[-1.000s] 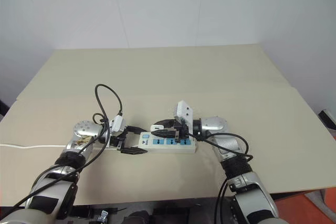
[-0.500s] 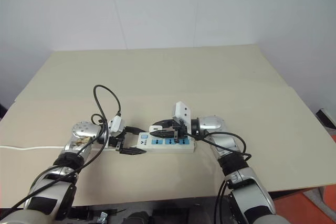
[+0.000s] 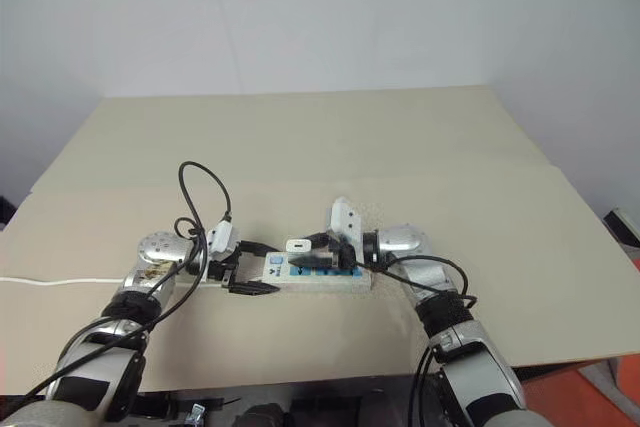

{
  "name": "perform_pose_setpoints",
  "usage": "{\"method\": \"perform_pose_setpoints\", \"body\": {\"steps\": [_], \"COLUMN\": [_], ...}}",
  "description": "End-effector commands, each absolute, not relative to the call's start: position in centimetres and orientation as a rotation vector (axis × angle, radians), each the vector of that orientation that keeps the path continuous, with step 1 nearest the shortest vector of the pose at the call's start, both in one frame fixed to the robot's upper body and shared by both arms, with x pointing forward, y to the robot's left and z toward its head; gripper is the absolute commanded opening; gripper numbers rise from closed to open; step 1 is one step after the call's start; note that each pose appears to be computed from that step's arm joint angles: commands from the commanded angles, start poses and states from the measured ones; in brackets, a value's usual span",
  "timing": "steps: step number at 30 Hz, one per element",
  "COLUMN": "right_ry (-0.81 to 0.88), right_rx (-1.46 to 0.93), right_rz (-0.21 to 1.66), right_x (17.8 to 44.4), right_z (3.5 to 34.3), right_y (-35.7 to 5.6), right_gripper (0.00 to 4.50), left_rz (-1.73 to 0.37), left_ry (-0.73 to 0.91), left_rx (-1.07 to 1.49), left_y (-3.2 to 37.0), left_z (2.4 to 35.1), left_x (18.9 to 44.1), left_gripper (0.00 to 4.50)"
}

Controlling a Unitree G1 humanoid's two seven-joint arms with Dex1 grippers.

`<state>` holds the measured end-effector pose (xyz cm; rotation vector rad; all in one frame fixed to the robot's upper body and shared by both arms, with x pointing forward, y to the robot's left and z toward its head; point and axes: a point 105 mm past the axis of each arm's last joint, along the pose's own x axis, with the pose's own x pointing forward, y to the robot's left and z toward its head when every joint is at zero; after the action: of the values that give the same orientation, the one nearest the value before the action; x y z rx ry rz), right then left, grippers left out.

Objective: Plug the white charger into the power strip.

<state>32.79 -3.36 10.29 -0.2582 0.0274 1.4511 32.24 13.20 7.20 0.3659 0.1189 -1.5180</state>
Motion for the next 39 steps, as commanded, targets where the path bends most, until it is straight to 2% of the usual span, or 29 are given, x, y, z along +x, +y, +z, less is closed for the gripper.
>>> {"method": "perform_pose_setpoints", "body": {"steps": [1, 5, 8, 10, 12, 15, 22, 33, 39], "right_ry": [0.029, 0.016, 0.023, 0.024, 0.015, 0.016, -0.039, 0.142, 0.195], "right_rx": [-0.25, -0.278, -0.284, -0.284, -0.289, -0.27, -0.291, -0.383, -0.416], "right_rz": [1.447, 1.428, 1.42, 1.414, 1.402, 1.4, 1.359, 1.175, 1.143], "right_x": [32.8, 32.9, 32.9, 32.9, 32.9, 32.8, 31.9, 29.1, 27.5], "right_z": [10.6, 11.1, 11.1, 11.1, 11.2, 11.5, 13.6, 14.9, 15.8], "right_y": [-3.4, -4.2, -4.6, -4.8, -5.0, -5.4, -7.9, -17.3, -18.7], "right_gripper": [3.25, 4.46, 4.46, 4.5, 4.5, 4.5, 4.5, 4.5, 4.5], "left_rz": [-1.521, -1.52, -1.495, -1.461, -1.459, -1.49, -1.564, -1.354, -1.292], "left_ry": [0.046, 0.047, 0.042, 0.009, -0.037, -0.082, -0.136, 0.051, 0.08], "left_rx": [0.385, 0.378, 0.36, 0.326, 0.292, 0.31, 0.369, 0.442, 0.425], "left_y": [12.8, 12.8, 12.7, 12.5, 12.2, 12.1, 13.6, 22.0, 23.4], "left_z": [8.8, 8.9, 9.0, 9.6, 10.5, 11.7, 14.7, 14.1, 14.2], "left_x": [32.7, 32.8, 33.1, 33.7, 33.8, 33.5, 31.0, 27.7, 26.9], "left_gripper": [3.27, 3.27, 3.27, 3.99, 4.48, 4.48, 4.48, 4.48, 4.48]}}
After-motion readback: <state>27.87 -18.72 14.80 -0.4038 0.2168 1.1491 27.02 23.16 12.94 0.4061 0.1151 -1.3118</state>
